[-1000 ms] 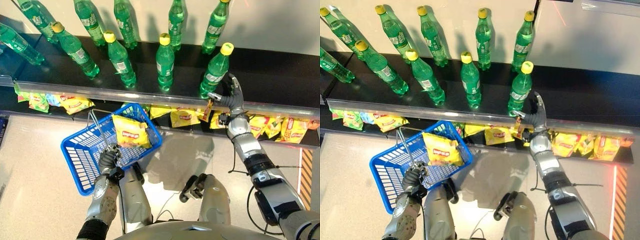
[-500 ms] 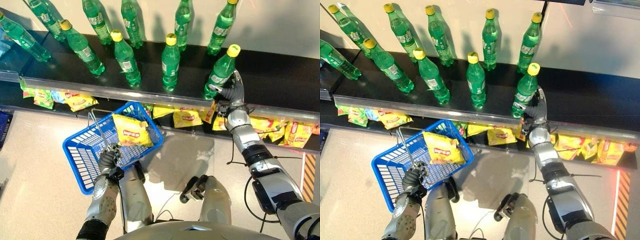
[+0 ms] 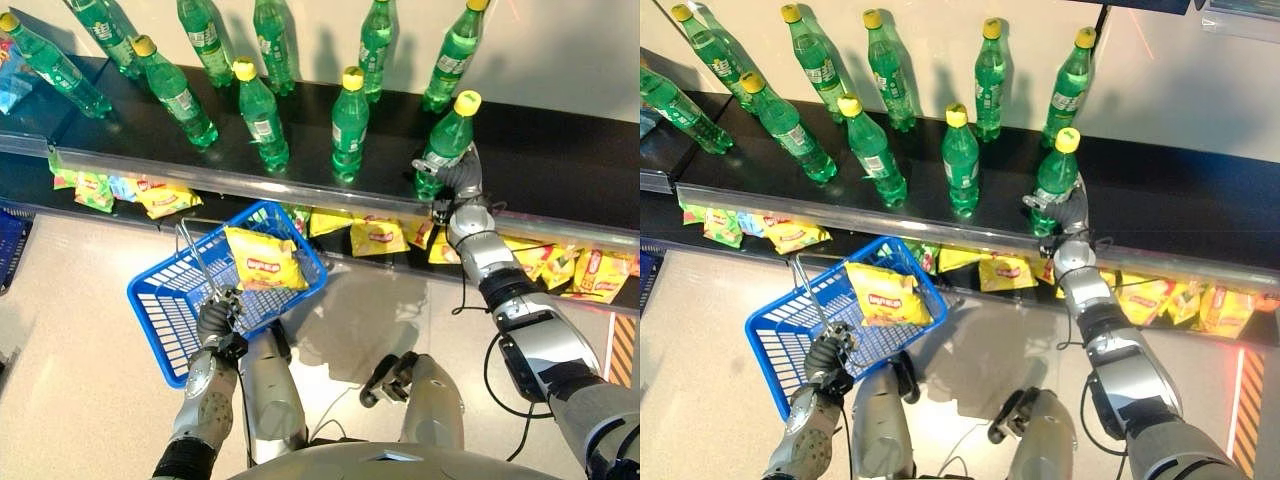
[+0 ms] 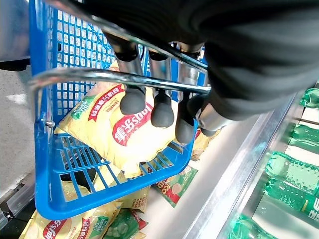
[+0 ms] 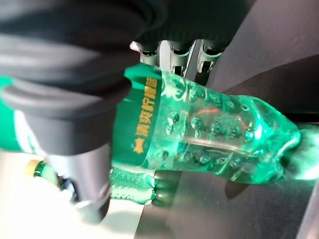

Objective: Pick up the snacks into the basket

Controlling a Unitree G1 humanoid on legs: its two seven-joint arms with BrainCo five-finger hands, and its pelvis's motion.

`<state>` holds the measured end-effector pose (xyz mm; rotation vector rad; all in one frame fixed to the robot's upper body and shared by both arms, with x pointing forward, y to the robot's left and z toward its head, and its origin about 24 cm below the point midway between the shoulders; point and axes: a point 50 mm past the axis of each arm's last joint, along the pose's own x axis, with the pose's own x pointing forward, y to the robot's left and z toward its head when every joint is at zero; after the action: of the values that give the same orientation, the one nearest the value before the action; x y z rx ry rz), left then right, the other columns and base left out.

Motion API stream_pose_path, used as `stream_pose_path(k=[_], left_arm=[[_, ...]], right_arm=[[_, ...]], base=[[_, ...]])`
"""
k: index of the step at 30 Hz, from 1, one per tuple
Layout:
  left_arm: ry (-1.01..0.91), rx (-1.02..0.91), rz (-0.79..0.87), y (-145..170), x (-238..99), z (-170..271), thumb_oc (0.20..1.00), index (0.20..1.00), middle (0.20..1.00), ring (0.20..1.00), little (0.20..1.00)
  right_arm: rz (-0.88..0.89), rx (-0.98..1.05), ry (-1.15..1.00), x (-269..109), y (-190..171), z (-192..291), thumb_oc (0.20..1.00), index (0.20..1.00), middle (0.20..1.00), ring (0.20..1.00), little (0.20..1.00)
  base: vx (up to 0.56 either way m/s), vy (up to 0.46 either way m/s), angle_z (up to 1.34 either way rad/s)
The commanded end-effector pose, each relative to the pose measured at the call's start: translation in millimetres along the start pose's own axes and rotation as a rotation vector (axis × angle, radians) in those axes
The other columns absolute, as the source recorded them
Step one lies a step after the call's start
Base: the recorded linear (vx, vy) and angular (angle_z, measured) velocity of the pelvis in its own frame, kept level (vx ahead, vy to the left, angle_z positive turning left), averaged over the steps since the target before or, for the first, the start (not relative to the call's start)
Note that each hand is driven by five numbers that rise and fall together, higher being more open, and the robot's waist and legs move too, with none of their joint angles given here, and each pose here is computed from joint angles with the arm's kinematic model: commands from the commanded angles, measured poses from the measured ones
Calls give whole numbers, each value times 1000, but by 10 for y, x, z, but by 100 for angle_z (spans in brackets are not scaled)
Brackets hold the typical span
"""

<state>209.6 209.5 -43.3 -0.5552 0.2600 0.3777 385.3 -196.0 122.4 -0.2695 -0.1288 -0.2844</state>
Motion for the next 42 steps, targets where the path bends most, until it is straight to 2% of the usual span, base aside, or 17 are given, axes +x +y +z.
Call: stream_pose_path(k=[1, 2, 3, 4, 15, 24, 35, 39, 42], left_arm=[[-152, 1, -188, -294, -61, 321, 200, 200, 200, 200, 200], [-151, 2, -189, -292, -62, 319, 200, 200, 200, 200, 200], [-151, 2, -189, -292, -61, 319, 200, 200, 200, 200, 200], [-153, 3, -191, -295, -59, 326, 200, 200, 200, 200, 200], [-161, 8, -189, -306, -41, 345, 200, 200, 200, 200, 200], [-180, -6, -181, -321, -30, 377, 200, 200, 200, 200, 200], [-240, -22, -166, -344, -21, 455, 200, 200, 200, 200, 200], [-253, -20, -172, -344, -46, 485, 200, 200, 200, 200, 200], [-268, -29, -181, -331, -70, 524, 200, 200, 200, 200, 200]], right_arm=[[-60, 45, -90, 200, -147, 353, 1000, 1000, 1000, 1000, 1000], [-64, 45, -89, 215, -160, 367, 793, 793, 793, 793, 793], [-66, 48, -93, 225, -163, 389, 542, 542, 542, 542, 542], [-70, 54, -99, 235, -170, 414, 200, 200, 200, 200, 200], [-75, 86, -149, 209, -184, 492, 200, 200, 200, 200, 200], [-91, 205, -254, -6, -214, 526, 200, 200, 200, 200, 200], [-228, 216, -578, -601, -460, 753, 200, 200, 200, 200, 200], [-177, 243, -703, -799, -461, 937, 200, 200, 200, 200, 200], [-30, 260, -723, -906, -359, 965, 200, 200, 200, 200, 200]], base=[[0, 0, 0], [0, 0, 0], [0, 0, 0], [0, 0, 0], [0, 5, 2], [0, 0, 0], [0, 0, 0], [0, 0, 0], [0, 0, 0]])
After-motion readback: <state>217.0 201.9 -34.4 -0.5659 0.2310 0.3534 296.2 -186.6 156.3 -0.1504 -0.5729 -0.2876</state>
